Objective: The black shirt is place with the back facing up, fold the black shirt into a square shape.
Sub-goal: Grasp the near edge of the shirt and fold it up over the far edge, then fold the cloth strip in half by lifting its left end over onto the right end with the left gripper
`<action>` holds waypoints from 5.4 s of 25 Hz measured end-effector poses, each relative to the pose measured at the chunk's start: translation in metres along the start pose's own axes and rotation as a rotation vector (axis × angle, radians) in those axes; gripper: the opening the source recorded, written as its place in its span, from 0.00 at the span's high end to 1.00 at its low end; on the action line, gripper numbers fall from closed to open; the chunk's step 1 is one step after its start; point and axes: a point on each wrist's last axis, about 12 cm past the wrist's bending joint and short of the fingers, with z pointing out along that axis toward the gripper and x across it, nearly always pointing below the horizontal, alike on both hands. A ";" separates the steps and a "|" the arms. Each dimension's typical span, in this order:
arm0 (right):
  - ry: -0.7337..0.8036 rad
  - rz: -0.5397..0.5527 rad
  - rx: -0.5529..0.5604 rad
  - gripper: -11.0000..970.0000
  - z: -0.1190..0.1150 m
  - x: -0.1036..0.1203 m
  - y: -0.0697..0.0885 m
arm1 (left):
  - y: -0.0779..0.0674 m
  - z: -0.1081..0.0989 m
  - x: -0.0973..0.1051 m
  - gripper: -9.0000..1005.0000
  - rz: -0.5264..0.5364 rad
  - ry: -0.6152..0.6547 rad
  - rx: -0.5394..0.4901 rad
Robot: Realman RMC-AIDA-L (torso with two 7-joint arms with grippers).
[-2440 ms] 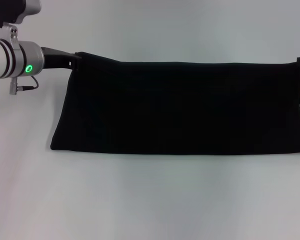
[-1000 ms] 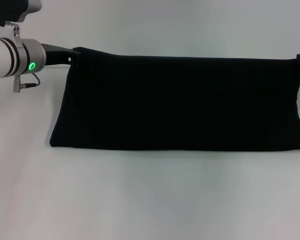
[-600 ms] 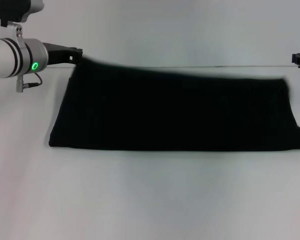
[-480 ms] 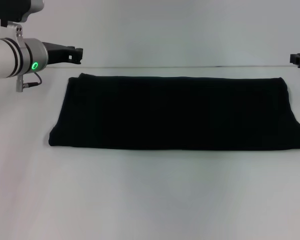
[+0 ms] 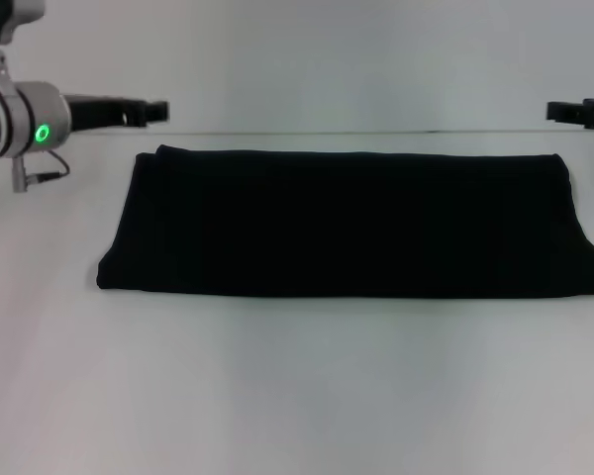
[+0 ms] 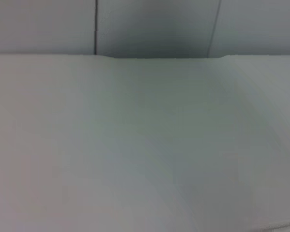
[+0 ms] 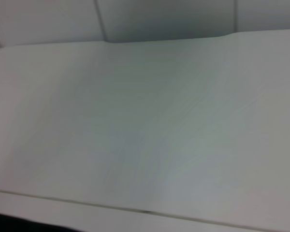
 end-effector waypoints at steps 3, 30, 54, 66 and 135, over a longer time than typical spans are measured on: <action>-0.017 0.026 -0.103 0.43 -0.010 0.004 0.006 | -0.008 -0.020 0.007 0.43 -0.046 0.036 0.177; 0.057 -0.082 -0.410 0.06 -0.011 0.032 0.058 | -0.003 -0.079 0.106 0.04 -0.702 0.353 0.486; 0.031 -0.110 -0.439 0.06 -0.003 0.012 0.072 | 0.026 -0.073 0.119 0.05 -1.143 0.452 0.232; 0.027 -0.108 -0.437 0.06 -0.003 0.012 0.072 | 0.028 -0.062 0.116 0.06 -1.153 0.400 0.192; 0.013 -0.095 -0.428 0.07 -0.005 0.008 0.070 | 0.035 -0.048 0.102 0.08 -0.964 0.296 0.123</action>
